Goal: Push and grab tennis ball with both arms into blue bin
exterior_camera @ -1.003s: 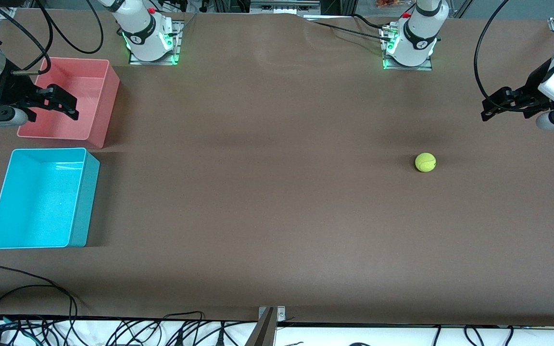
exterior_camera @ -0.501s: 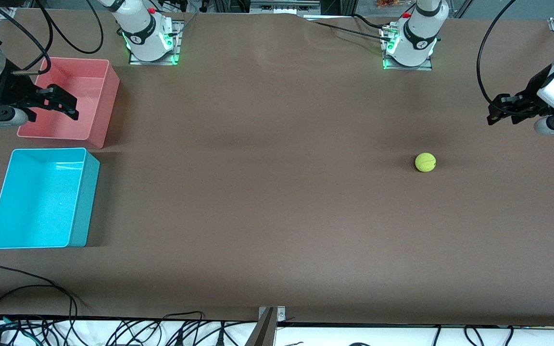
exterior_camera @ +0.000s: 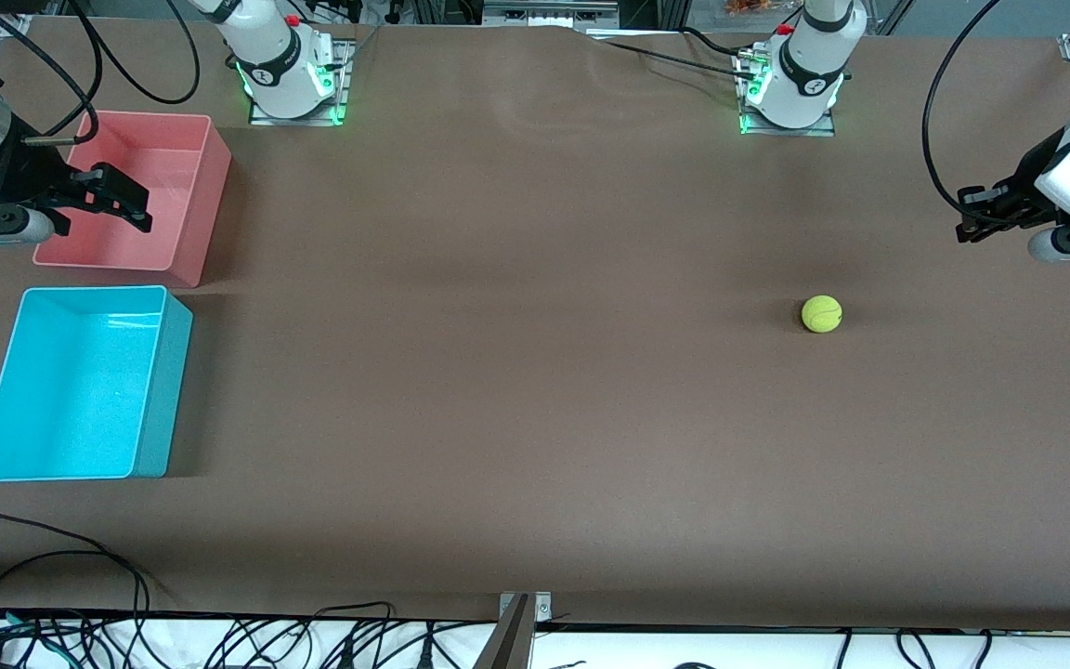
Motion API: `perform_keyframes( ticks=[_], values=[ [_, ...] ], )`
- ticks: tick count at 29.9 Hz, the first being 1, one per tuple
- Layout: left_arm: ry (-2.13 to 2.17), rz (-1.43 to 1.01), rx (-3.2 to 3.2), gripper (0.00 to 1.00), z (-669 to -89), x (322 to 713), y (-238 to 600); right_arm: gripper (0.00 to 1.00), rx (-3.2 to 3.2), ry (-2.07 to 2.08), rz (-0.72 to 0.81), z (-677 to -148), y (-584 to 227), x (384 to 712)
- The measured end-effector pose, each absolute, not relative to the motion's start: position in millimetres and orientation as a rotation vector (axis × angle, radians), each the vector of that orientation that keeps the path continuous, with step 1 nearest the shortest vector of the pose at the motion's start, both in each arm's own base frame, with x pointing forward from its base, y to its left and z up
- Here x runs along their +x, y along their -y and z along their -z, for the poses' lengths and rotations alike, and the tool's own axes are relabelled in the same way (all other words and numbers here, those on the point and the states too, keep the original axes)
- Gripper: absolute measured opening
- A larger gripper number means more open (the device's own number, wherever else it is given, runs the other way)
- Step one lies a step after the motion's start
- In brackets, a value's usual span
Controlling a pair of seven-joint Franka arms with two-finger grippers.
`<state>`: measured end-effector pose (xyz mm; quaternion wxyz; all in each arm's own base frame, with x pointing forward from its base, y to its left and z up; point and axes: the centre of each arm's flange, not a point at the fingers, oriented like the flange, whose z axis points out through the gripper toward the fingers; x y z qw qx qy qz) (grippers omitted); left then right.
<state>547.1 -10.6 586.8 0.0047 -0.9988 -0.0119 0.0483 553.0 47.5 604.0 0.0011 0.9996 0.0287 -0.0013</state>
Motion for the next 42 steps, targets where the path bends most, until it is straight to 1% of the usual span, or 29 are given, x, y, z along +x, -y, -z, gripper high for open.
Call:
perform_keyframes(
  ticks=[1, 2, 16, 24, 30, 42],
  values=[
    [0.013, -0.152, -3.129, 0.01, -586.2, 547.2, 10.6, 1.0, 3.138, -0.09, 0.004, -604.0, -47.5, 553.0],
    [-0.017, -0.153, -3.13, 0.01, -585.7, 547.2, 10.6, 1.0, 3.138, -0.09, 0.004, -604.0, -47.5, 553.0],
    [-0.481, -0.16, -3.091, 0.01, -571.9, 549.0, -11.0, 1.0, 3.138, -0.09, 0.004, -604.0, -47.5, 553.0],
    [-0.827, -0.143, -2.993, 0.01, -557.9, 553.5, -26.3, 1.0, 3.138, -0.09, 0.004, -604.0, -47.5, 553.0],
    [-1.11, -0.15, -2.914, 0.01, -525.9, 559.6, -46.3, 1.0, 3.138, -0.09, 0.004, -604.0, -47.5, 553.1],
    [-1.366, -0.138, -2.814, 0.01, -455.0, 563.0, -46.2, 1.0, 3.138, -0.089, 0.005, -603.7, -47.2, 553.2]
  ],
)
